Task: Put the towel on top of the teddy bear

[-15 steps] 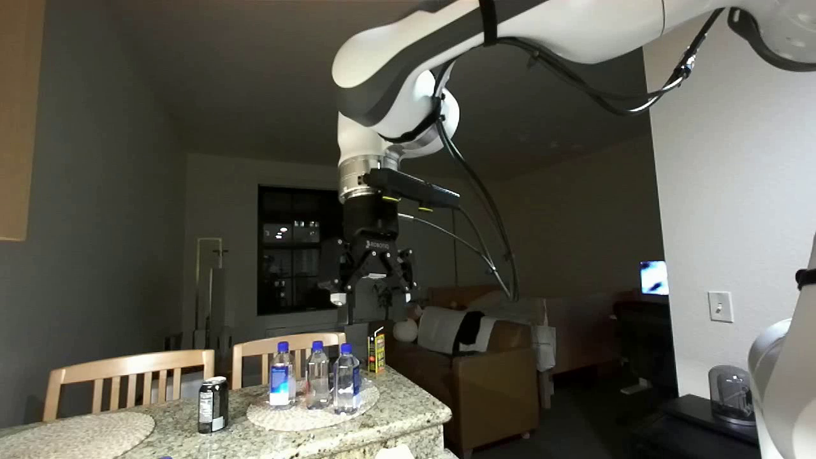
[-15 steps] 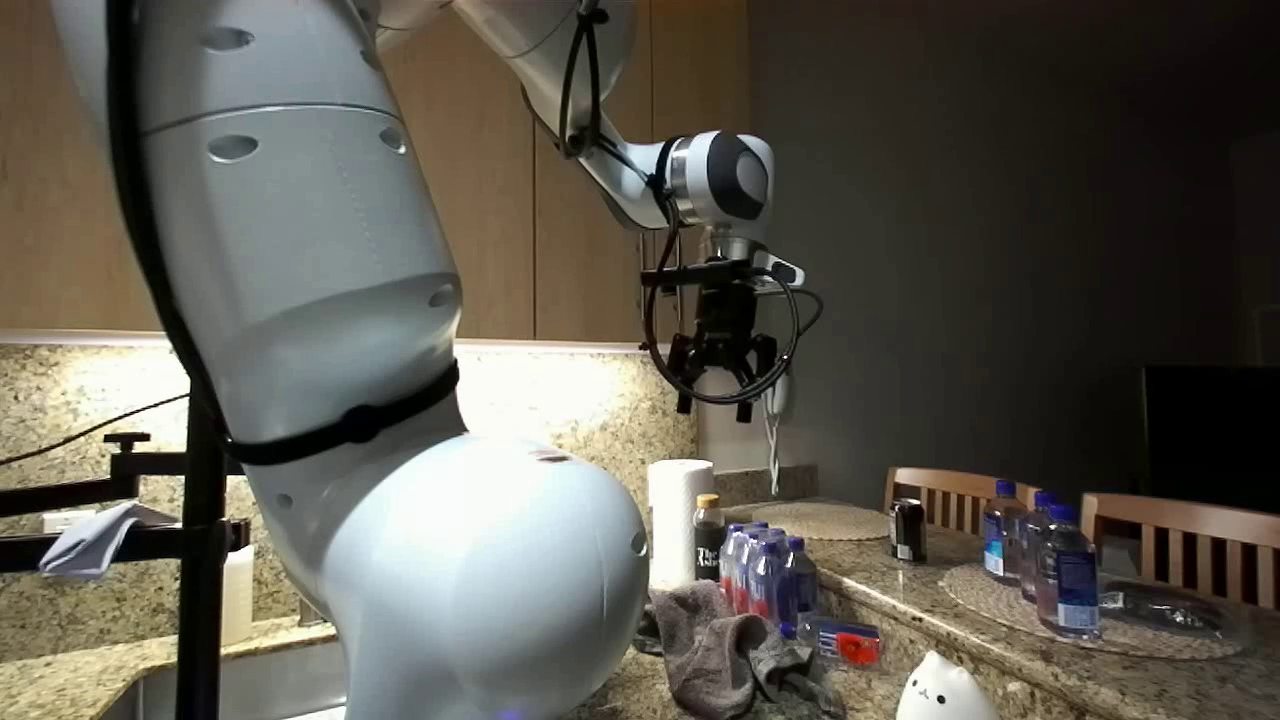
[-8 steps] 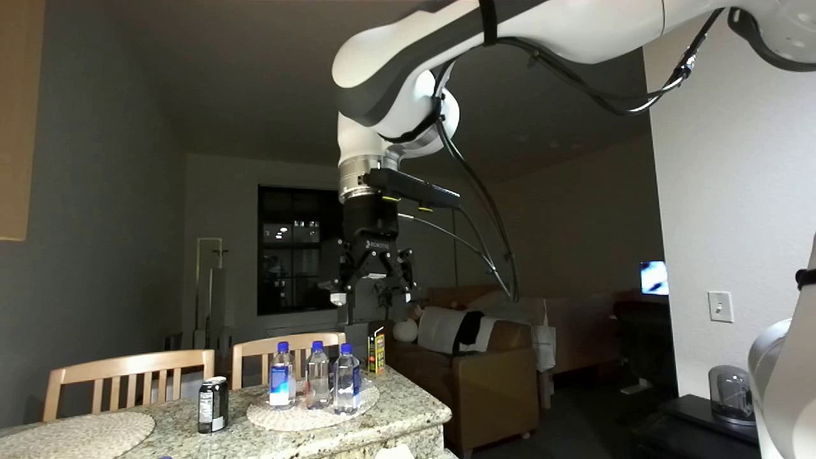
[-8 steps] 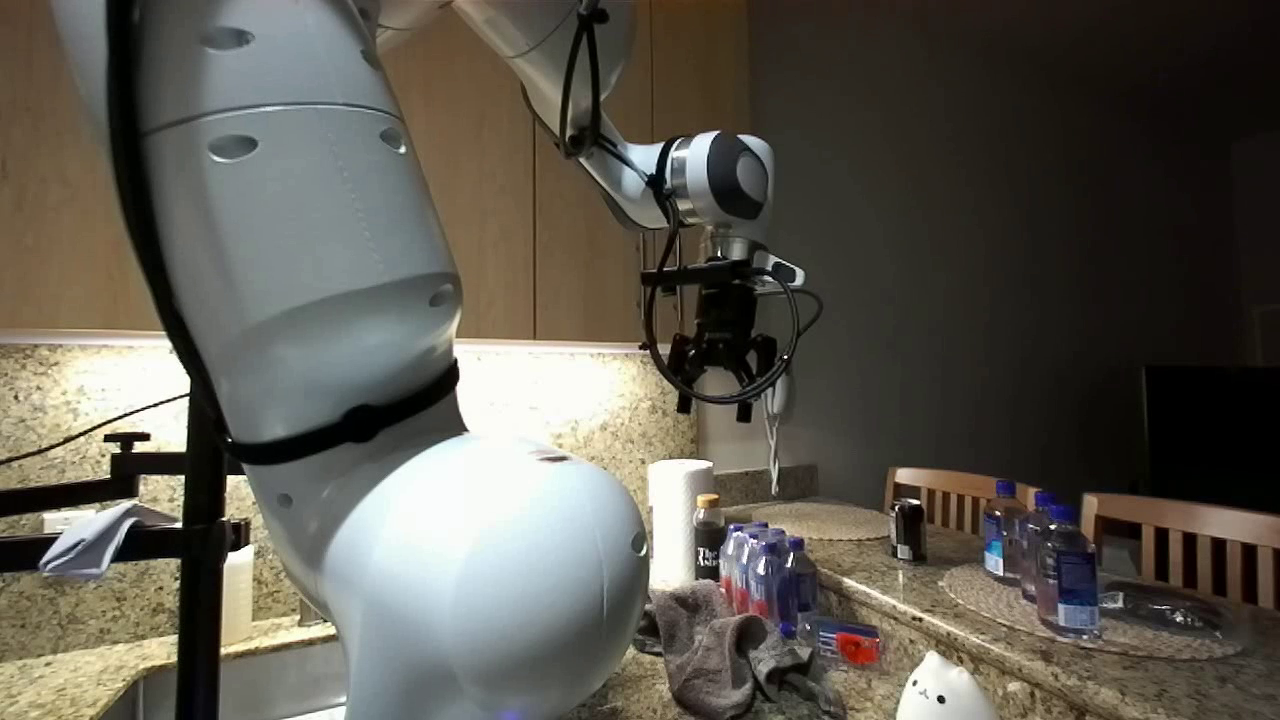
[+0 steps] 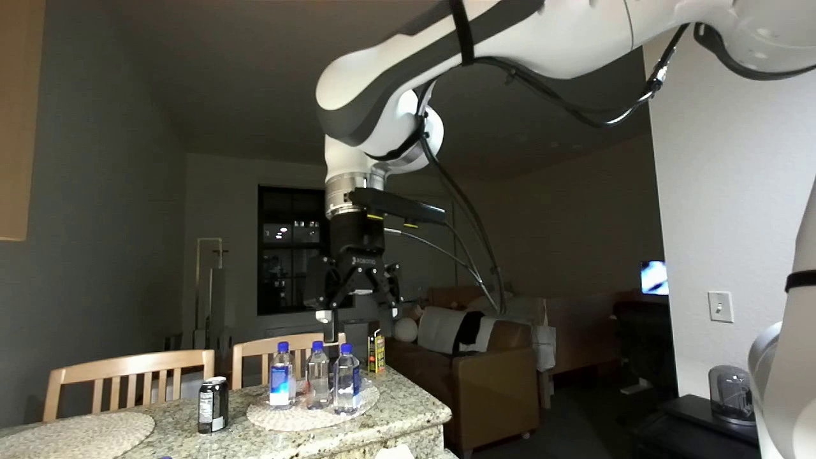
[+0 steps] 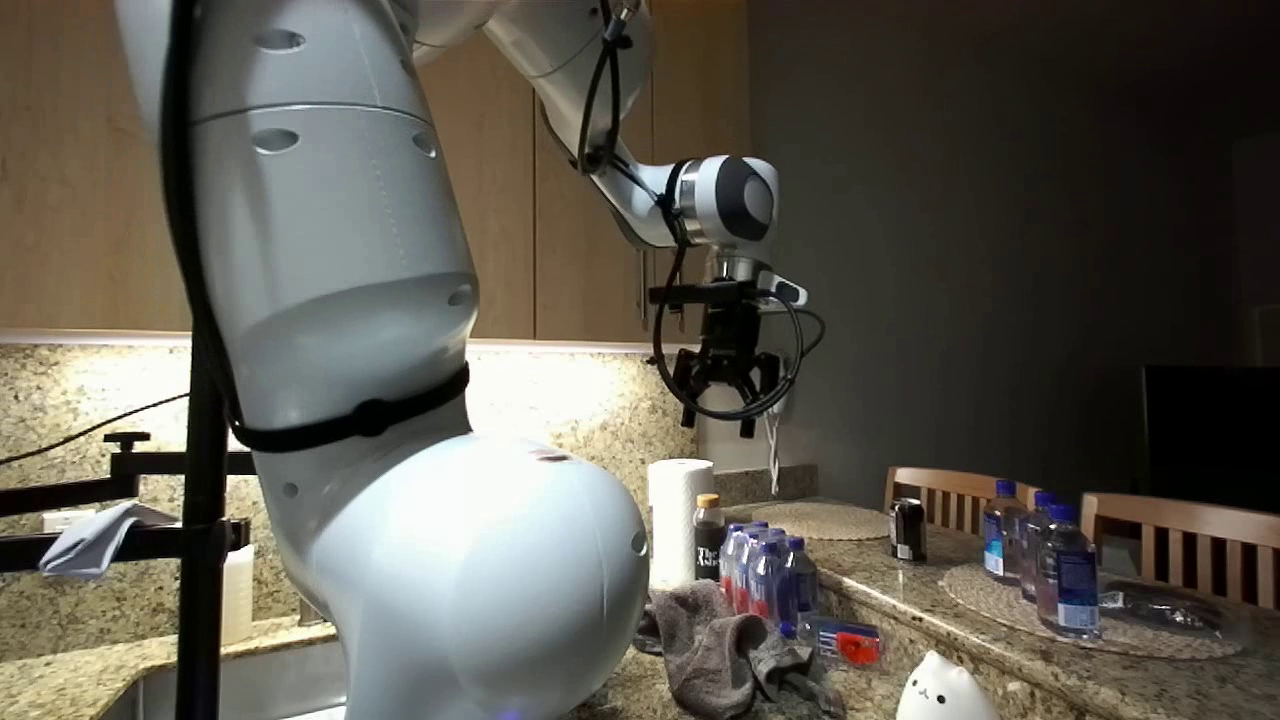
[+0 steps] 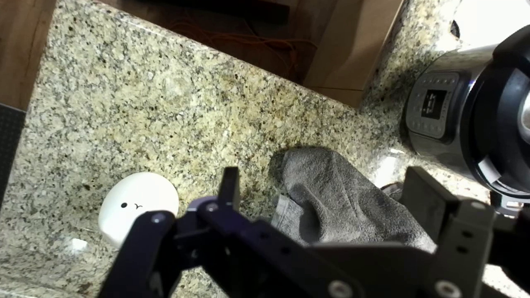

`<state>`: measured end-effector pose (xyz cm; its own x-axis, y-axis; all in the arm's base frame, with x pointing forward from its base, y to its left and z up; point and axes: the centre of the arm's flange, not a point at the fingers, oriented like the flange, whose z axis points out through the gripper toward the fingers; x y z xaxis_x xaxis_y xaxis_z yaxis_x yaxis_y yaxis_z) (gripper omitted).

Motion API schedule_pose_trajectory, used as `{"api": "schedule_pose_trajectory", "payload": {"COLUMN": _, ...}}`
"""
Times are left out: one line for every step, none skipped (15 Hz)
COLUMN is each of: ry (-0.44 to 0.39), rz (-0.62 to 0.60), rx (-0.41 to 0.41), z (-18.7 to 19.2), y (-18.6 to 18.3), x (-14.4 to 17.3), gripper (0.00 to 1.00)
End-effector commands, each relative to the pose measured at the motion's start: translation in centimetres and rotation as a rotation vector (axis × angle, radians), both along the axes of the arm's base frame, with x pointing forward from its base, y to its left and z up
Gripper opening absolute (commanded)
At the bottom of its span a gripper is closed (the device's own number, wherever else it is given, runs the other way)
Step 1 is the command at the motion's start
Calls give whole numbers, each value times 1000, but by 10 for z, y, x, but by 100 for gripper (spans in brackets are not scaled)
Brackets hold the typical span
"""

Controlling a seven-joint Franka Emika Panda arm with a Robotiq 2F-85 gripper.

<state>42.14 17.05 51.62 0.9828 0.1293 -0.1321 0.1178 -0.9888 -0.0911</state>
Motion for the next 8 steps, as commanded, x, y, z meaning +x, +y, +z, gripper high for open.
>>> {"api": "schedule_pose_trajectory", "payload": {"ry": -20, "rz": -21, "rx": 52, "z": -17, "y": 21, "x": 37, "gripper": 100}}
{"api": "schedule_pose_trajectory", "payload": {"ry": -59, "rz": -38, "rx": 62, "z": -23, "y": 27, "x": 44, "gripper": 100}}
{"api": "schedule_pose_trajectory", "payload": {"ry": -85, "rz": -54, "rx": 72, "z": -28, "y": 31, "x": 50, "gripper": 100}}
{"api": "schedule_pose_trajectory", "payload": {"ry": -116, "rz": -65, "rx": 78, "z": -35, "y": 37, "x": 55, "gripper": 100}}
{"api": "schedule_pose_trajectory", "payload": {"ry": -139, "rz": -74, "rx": 77, "z": -41, "y": 41, "x": 58, "gripper": 100}}
{"api": "schedule_pose_trajectory", "payload": {"ry": -151, "rz": -70, "rx": 66, "z": -52, "y": 46, "x": 58, "gripper": 100}}
{"api": "schedule_pose_trajectory", "payload": {"ry": -169, "rz": -70, "rx": 57, "z": -61, "y": 51, "x": 58, "gripper": 100}}
{"api": "schedule_pose_trajectory", "payload": {"ry": -170, "rz": -65, "rx": 35, "z": -75, "y": 56, "x": 56, "gripper": 100}}
